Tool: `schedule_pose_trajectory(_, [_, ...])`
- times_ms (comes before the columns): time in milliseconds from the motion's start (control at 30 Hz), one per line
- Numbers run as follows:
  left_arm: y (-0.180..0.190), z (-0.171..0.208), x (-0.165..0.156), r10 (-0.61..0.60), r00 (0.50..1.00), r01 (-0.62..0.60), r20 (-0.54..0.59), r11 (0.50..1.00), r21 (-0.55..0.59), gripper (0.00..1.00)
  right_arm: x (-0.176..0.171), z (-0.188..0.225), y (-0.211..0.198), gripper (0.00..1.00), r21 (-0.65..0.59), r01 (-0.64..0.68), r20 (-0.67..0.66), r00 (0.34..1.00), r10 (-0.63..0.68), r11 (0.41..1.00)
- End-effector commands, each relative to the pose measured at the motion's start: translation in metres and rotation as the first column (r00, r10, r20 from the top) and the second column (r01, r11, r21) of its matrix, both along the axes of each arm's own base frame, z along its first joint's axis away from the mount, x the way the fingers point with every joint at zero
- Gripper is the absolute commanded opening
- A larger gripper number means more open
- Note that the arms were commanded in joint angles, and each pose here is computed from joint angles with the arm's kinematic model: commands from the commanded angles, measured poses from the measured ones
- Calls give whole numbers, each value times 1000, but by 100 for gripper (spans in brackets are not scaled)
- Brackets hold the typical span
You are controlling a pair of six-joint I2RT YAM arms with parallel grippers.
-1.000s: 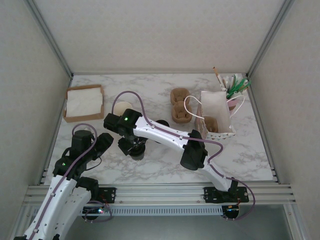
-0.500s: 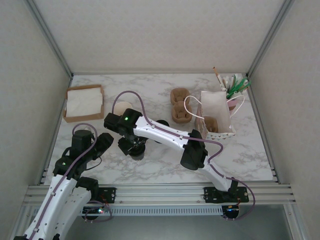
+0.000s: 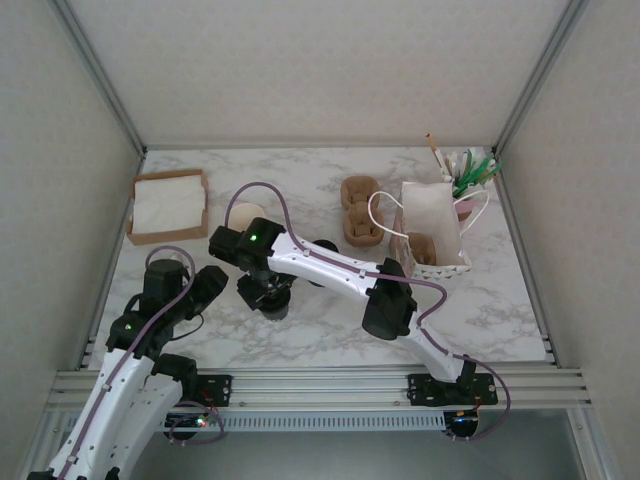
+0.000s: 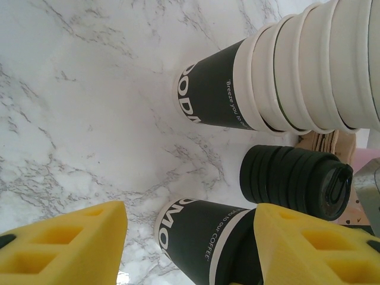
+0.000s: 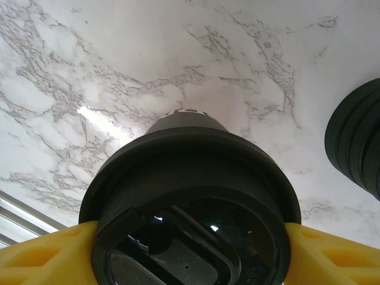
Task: Pack the takeout coffee
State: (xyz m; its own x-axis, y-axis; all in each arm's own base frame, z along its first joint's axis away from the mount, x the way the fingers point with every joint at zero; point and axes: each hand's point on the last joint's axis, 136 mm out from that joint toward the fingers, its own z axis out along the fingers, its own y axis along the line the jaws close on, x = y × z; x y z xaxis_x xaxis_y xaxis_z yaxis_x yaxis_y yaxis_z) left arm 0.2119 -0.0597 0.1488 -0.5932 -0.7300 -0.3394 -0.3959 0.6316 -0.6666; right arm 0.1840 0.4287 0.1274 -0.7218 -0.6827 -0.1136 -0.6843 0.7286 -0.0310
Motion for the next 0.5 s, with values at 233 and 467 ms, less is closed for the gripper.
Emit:
schedule_pose_trajectory(233, [-4, 40, 11, -31, 993, 32, 117, 999, -6, 58, 1, 59, -23, 71, 100, 35, 62, 997, -41, 994])
schedule_pose_trajectory(467, [-12, 69, 19, -65, 982, 71, 179, 997, -25, 57, -9, 106, -44, 71, 194, 38, 89, 995, -56, 980])
